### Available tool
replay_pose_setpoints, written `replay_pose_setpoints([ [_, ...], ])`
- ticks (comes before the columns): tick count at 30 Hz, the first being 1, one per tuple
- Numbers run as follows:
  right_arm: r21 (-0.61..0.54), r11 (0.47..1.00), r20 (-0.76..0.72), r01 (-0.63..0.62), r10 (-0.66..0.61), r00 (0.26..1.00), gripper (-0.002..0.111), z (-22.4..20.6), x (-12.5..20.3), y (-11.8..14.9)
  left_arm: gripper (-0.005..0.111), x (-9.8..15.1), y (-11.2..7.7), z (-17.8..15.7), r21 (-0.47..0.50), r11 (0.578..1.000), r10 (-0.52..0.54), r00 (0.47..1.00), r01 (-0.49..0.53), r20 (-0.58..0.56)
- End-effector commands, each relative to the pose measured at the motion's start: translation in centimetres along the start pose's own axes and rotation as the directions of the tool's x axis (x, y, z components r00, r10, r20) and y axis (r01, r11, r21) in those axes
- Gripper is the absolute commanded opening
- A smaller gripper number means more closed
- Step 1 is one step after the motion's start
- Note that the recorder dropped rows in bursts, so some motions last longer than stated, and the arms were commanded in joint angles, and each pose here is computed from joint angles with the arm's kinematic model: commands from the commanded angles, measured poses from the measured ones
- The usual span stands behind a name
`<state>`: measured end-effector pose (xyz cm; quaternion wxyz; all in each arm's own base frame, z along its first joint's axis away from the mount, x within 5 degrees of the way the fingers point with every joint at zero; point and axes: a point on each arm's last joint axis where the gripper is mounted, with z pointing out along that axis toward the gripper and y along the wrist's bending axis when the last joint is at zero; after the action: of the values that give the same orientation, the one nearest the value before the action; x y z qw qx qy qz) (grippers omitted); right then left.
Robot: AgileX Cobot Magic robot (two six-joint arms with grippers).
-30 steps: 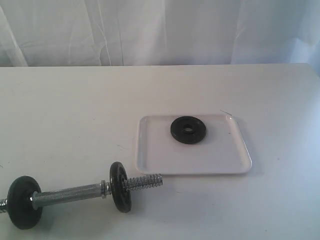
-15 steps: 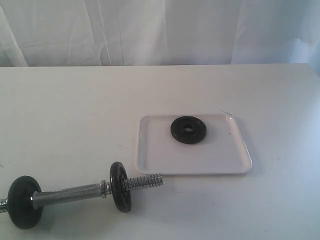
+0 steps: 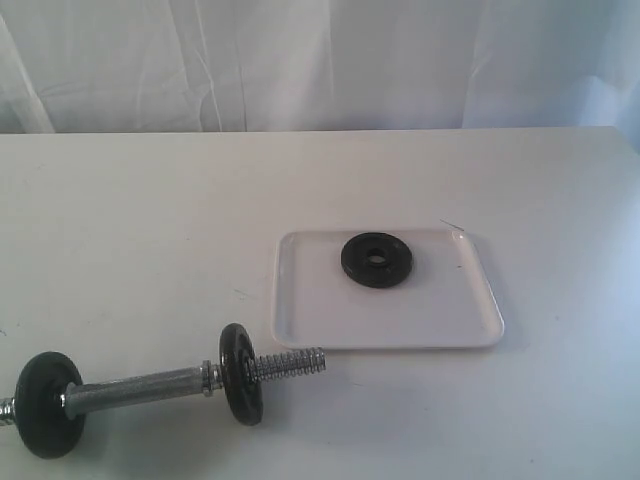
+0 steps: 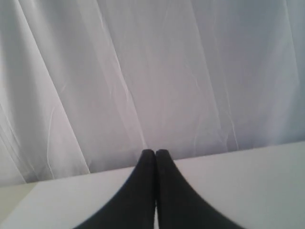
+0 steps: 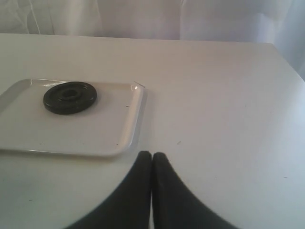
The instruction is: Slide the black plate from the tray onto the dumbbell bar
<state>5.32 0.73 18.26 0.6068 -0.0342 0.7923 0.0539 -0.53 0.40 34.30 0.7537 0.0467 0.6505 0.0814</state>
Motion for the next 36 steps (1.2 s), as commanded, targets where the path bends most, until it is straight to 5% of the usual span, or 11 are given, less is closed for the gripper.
replay_pose_setpoints([
  [1,-0.008,1.000,0.007,0.001,-0.001,1.000,0.000,0.0,0.0,0.0,0.000,-1.9,0.4,-0.9,-0.009,1.000,-0.003,0.998,0.004,0.062],
  [31,-0.027,1.000,0.006,0.006,-0.006,1.000,0.000,0.0,0.0,0.1,0.000,-2.2,0.5,-1.1,-0.011,1.000,-0.009,0.997,0.009,0.072],
  [34,-0.027,1.000,0.006,0.006,-0.006,1.000,0.000,0.0,0.0,0.1,0.000,-1.3,0.3,-1.1,0.005,0.996,-0.092,0.995,0.093,-0.024],
  [36,-0.027,1.000,0.006,0.006,-0.006,1.000,0.000,0.0,0.0,0.1,0.000,0.4,0.1,-1.1,0.008,0.995,-0.096,0.976,0.100,-0.195],
])
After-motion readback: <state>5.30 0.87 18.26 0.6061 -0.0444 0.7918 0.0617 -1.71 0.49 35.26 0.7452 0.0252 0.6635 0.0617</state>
